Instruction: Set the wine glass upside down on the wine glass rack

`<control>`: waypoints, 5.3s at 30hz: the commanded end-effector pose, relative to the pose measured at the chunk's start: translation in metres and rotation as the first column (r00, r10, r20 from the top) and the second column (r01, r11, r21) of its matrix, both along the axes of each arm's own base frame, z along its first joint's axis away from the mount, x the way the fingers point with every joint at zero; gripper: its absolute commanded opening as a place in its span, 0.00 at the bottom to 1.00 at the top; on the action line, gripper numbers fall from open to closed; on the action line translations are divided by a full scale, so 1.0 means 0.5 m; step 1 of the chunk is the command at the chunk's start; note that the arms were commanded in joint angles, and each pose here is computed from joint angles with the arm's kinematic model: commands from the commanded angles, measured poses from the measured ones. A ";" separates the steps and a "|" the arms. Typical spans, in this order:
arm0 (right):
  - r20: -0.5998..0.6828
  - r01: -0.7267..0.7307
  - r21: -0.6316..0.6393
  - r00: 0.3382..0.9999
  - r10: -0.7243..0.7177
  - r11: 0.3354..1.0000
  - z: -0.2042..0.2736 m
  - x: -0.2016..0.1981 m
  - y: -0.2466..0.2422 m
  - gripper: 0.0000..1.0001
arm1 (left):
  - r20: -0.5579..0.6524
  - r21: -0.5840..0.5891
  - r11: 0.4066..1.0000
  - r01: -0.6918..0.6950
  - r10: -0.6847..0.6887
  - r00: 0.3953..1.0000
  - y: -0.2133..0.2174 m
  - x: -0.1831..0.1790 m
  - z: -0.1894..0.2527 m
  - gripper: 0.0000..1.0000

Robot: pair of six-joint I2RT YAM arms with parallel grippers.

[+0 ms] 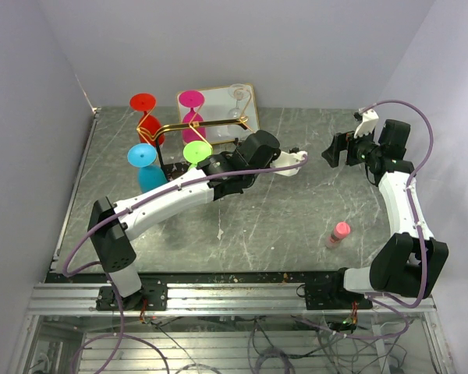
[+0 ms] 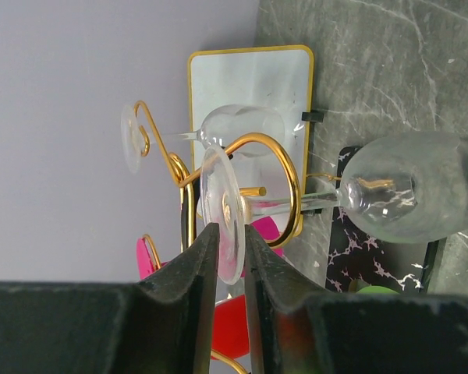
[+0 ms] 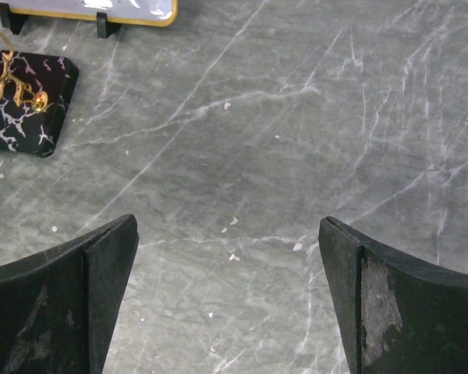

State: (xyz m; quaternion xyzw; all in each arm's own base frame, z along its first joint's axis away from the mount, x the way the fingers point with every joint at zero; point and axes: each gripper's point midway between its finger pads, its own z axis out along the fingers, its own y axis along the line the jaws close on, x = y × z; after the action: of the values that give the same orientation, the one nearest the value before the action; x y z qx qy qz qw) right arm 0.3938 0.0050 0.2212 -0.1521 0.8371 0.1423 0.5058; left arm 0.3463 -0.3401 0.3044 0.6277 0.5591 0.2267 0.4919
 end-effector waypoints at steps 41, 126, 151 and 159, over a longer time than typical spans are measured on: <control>-0.007 -0.004 -0.006 1.000 0.004 1.000 -0.009 -0.001 -0.006 1.00 | 0.028 0.139 0.987 -0.077 0.073 0.997 0.058 -0.005 -0.004 0.48; 0.313 0.232 -0.197 0.936 -0.163 0.953 0.208 -0.132 -0.061 1.00 | -0.200 -0.910 0.182 -0.372 0.592 0.780 0.712 -0.132 0.226 0.96; 0.326 0.400 -0.179 0.886 -0.329 0.899 0.247 -0.210 -0.101 1.00 | -0.227 -0.907 0.144 -0.396 0.625 0.746 0.731 -0.184 0.202 0.96; 0.300 0.388 -0.174 0.896 -0.326 0.905 0.222 -0.202 -0.099 1.00 | -0.235 -0.909 0.116 -0.400 0.652 0.721 0.743 -0.186 0.187 0.96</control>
State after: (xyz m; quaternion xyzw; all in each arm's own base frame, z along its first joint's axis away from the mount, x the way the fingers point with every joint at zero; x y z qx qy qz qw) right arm 0.2893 -0.0413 0.3331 -0.0796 0.7882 -0.0730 0.6059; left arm 0.2559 0.0239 0.3916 -0.0130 0.7212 0.0912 0.6865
